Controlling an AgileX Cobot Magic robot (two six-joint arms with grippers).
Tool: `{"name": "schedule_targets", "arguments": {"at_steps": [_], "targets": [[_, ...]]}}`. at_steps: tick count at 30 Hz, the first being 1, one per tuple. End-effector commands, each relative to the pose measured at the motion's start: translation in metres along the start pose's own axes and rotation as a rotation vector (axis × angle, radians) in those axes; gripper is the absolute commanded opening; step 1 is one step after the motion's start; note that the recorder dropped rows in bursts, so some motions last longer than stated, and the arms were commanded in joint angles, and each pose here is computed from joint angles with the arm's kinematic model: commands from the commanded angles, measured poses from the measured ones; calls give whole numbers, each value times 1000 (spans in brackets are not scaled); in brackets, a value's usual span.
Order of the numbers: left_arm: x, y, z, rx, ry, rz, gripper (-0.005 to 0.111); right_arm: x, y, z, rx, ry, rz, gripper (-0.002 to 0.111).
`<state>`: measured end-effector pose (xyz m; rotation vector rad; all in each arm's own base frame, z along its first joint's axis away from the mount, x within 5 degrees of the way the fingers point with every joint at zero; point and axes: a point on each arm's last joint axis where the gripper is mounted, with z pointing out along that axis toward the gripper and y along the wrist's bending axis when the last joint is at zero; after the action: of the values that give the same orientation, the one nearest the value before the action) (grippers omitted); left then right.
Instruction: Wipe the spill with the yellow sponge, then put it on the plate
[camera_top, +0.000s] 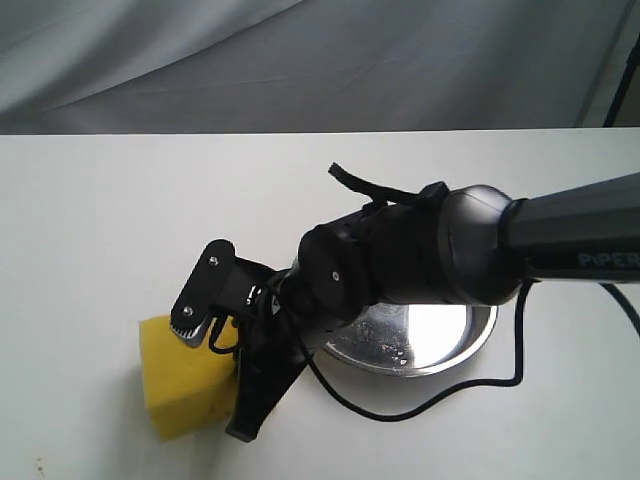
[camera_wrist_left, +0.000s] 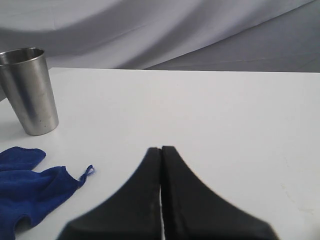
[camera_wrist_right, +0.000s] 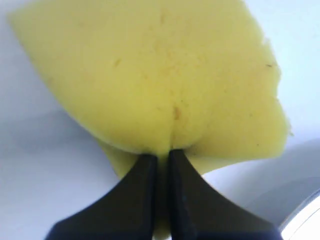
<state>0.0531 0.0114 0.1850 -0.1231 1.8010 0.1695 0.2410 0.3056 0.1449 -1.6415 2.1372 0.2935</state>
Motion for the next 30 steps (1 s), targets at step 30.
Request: {"name": "schedule_targets", "arguments": {"at_steps": [30], "targets": [[0, 0, 0, 6, -7, -3, 0, 25, -53, 30, 177, -61, 24, 0]]}}
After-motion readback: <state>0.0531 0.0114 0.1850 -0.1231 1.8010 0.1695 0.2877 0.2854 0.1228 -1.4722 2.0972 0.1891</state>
